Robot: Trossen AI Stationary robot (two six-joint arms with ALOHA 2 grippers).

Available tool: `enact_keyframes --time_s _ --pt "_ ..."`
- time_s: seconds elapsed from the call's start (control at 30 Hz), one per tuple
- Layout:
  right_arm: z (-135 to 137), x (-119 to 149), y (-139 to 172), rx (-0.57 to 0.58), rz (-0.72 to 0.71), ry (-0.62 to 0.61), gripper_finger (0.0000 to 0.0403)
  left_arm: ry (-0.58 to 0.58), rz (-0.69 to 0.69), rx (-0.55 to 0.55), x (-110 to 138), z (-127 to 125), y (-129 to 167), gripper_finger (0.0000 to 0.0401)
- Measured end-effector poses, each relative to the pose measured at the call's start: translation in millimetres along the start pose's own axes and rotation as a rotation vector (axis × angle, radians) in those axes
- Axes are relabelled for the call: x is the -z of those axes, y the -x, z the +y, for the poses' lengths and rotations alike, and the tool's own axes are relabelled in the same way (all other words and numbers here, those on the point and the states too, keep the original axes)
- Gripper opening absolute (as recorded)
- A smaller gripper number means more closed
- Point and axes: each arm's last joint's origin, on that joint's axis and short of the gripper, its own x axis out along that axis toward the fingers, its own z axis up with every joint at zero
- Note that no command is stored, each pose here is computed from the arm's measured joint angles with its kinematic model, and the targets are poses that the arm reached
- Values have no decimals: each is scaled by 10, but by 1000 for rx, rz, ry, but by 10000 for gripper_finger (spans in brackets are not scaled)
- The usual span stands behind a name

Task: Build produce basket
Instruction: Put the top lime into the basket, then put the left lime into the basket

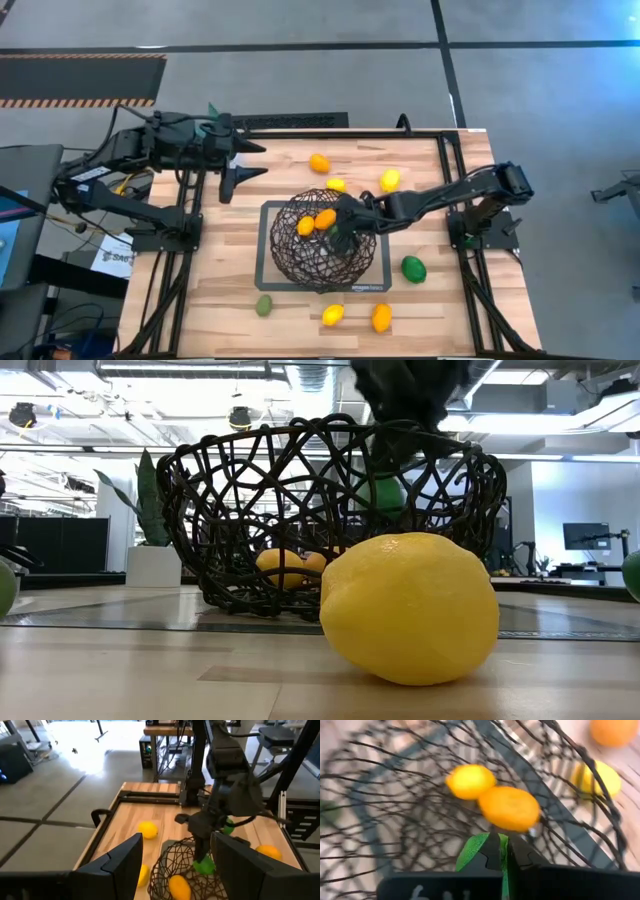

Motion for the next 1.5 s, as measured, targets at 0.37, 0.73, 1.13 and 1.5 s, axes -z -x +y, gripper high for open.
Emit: enact_keyframes --time_s 0.37,0.73,1.13,1.5 --pt "-275 181 -317 46 12 -51 1 14 20 -1 7 -4 -73 220" --pt "-414 313 -484 41 -14 -83 1 47 18 -35 7 6 -70 220" --pt "-404 281 -472 0 12 -112 108 76 47 -76 37 17 -68 220" --pt "-158 -267 17 -139 -28 27 197 265 289 -222 324 -68 -14 218"
